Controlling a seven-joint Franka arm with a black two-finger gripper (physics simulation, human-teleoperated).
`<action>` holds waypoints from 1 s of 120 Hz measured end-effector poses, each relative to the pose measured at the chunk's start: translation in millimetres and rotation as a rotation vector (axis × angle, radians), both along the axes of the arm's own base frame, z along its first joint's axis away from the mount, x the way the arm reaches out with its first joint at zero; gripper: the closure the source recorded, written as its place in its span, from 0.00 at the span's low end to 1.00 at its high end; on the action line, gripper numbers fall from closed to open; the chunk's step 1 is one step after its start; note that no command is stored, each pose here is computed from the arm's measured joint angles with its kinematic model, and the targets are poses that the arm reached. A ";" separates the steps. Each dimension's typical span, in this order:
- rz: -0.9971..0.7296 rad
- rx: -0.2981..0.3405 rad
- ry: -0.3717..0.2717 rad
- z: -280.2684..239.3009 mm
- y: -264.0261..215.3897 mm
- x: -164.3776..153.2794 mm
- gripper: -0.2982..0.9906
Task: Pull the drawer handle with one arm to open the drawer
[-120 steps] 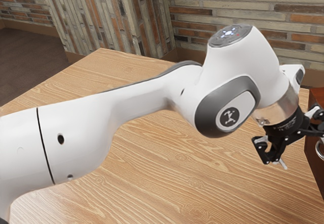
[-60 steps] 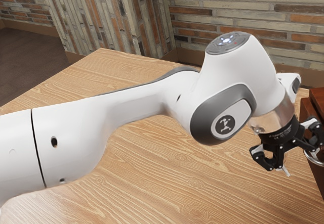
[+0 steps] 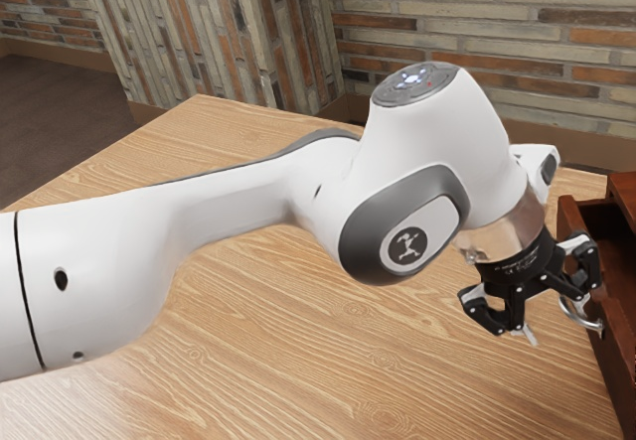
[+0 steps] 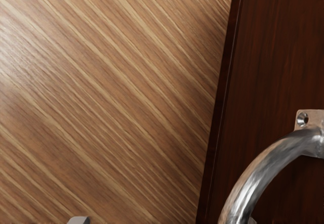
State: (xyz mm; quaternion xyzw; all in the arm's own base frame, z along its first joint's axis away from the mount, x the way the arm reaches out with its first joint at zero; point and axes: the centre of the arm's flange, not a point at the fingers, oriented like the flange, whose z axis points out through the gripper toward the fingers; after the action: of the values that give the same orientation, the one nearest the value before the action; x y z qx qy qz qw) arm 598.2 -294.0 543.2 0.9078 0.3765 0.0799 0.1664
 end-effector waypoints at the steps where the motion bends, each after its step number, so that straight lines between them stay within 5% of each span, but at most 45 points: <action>1: 0.000 0.000 -0.001 0.5 0.4 -0.3 0.50; 120: 0.012 0.051 -0.004 3.4 41.4 -16.8 0.50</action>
State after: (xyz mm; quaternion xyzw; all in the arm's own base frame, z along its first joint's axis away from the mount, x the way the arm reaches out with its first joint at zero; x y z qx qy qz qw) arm 581.4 -252.6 546.6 0.9093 0.3797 0.0922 0.1432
